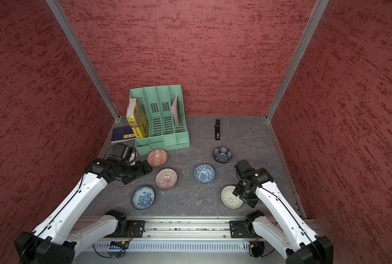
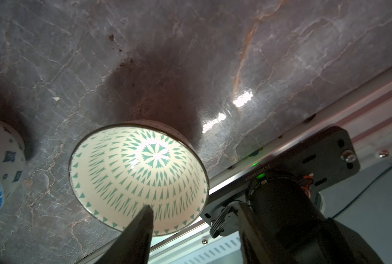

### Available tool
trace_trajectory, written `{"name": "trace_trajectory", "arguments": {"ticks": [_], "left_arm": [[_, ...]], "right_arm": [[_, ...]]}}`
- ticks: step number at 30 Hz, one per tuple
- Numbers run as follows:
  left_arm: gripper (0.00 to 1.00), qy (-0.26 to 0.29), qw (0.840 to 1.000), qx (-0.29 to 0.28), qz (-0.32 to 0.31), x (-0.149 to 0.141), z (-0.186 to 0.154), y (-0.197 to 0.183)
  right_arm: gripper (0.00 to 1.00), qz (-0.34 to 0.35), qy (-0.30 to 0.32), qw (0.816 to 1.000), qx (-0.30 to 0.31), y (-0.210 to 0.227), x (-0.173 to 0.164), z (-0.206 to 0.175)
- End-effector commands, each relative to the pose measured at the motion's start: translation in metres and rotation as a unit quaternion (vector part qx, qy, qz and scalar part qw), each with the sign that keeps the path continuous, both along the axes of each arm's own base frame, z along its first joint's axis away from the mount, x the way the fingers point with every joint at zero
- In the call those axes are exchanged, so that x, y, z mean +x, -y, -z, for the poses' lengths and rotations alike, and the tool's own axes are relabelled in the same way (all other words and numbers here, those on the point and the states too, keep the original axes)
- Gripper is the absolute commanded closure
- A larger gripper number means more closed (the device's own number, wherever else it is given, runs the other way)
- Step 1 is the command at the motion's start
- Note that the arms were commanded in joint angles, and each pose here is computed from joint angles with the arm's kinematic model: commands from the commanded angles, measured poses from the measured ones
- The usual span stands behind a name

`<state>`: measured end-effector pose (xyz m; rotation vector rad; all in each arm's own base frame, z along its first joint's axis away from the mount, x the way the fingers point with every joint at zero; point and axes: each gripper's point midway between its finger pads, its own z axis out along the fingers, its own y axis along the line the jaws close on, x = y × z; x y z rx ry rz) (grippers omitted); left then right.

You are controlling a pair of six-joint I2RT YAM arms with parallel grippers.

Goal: Stack the bowls
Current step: Pick up the bowl from the center of the board.

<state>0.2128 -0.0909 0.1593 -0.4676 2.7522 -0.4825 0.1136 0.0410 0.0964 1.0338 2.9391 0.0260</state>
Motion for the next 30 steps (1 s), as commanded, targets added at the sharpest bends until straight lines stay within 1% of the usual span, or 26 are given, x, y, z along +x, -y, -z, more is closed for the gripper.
{"name": "trace_trajectory", "arguments": {"ticks": [1,5,9,12,15,25,30], "left_arm": [[0.12,0.008,1.000,-0.006,0.006,0.001,0.001,0.002],[0.14,0.008,1.000,-0.004,0.008,0.000,0.002,0.002],[0.16,0.013,1.000,0.000,0.006,0.000,0.000,0.000],[0.18,0.018,1.000,0.000,0.004,0.000,-0.001,0.000],[0.19,0.016,1.000,0.000,0.004,0.000,-0.001,0.000],[0.20,0.020,1.000,0.003,0.002,-0.001,-0.002,-0.002],[0.21,0.020,1.000,0.005,0.000,-0.001,-0.002,-0.003]], "right_arm": [[0.43,0.018,-0.014,1.000,0.002,0.002,-0.009,0.008],[0.47,0.020,-0.026,0.999,0.004,0.002,-0.015,0.021],[0.51,0.024,-0.024,0.999,0.023,-0.005,-0.015,0.030],[0.58,0.024,-0.023,0.999,0.031,-0.008,-0.012,0.035],[0.62,0.024,-0.022,0.999,0.034,-0.010,-0.010,0.038],[0.67,0.019,-0.016,0.999,0.043,-0.012,-0.009,0.044],[0.77,0.018,-0.011,0.999,0.046,-0.013,-0.008,0.042]]}}
